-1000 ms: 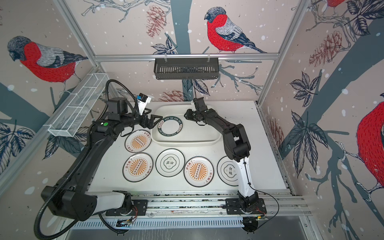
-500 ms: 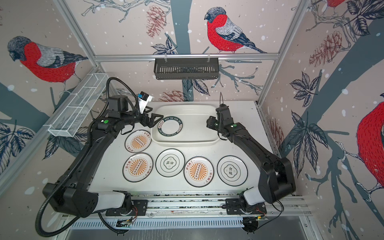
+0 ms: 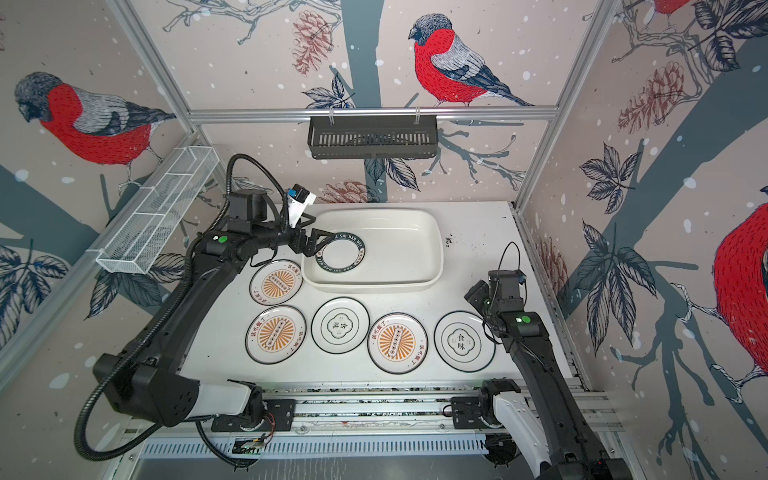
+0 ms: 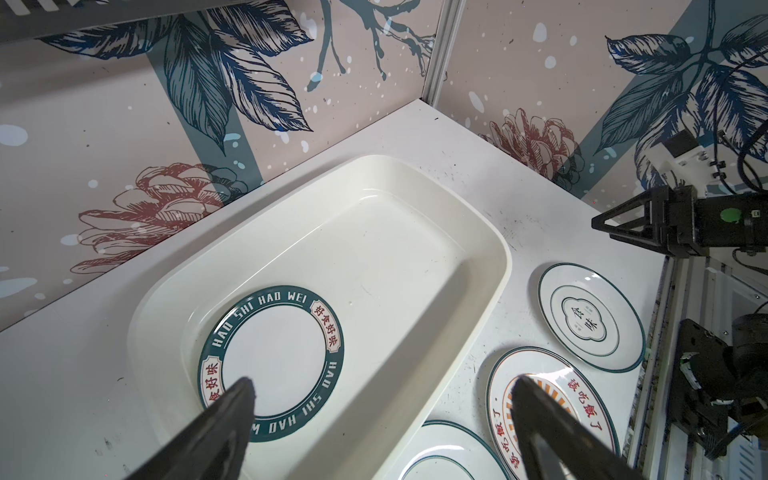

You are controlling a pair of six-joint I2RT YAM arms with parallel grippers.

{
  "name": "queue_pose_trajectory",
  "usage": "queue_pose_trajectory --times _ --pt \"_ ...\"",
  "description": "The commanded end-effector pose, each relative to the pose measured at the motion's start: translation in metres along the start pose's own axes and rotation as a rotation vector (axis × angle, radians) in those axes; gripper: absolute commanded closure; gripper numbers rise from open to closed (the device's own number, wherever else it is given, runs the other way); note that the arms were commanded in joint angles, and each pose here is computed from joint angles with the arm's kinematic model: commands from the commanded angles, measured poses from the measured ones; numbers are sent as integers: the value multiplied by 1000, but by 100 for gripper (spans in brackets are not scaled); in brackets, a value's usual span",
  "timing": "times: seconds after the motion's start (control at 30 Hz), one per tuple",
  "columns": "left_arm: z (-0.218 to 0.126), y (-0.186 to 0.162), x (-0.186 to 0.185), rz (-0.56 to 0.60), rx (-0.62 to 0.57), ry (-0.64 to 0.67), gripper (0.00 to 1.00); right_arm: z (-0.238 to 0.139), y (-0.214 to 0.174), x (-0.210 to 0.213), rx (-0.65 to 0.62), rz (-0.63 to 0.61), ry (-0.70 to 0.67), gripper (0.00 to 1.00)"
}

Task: Place the plates into the plastic bin on the countertop
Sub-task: 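Open the right gripper and withdraw it toward the cloud-motif plate, then lower the right gripper and pinch the edge of the cloud-motif plate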

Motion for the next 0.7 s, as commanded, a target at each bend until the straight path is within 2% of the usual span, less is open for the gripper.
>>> queue_pose_trajectory --times 0.0,0.1,0.23,0.43,0.67 --pt "4 4 -5 34 -10 -39 5 -5 -32 -24 155 70 -55 26" --pt "9 2 -6 21 -1 -64 5 -8 -39 -34 207 118 -72 26" --pt "13 2 -7 20 2 -80 5 -13 -45 -49 300 118 -143 25" --pt "17 2 -9 26 -2 -102 5 -8 -78 -65 503 153 -195 23" --pt "21 4 -12 27 -10 -123 5 -1 -93 -69 557 198 -217 20"
Point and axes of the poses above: each gripper's point midway between its finger pads, its own z axis out along the fingers, its own x axis along the line the jaws close on, y = z × x, the point moved 2 cm from there along -z, back along the fingers, and after that the axes turned 15 degrees about -z, right-handed, at the moved point
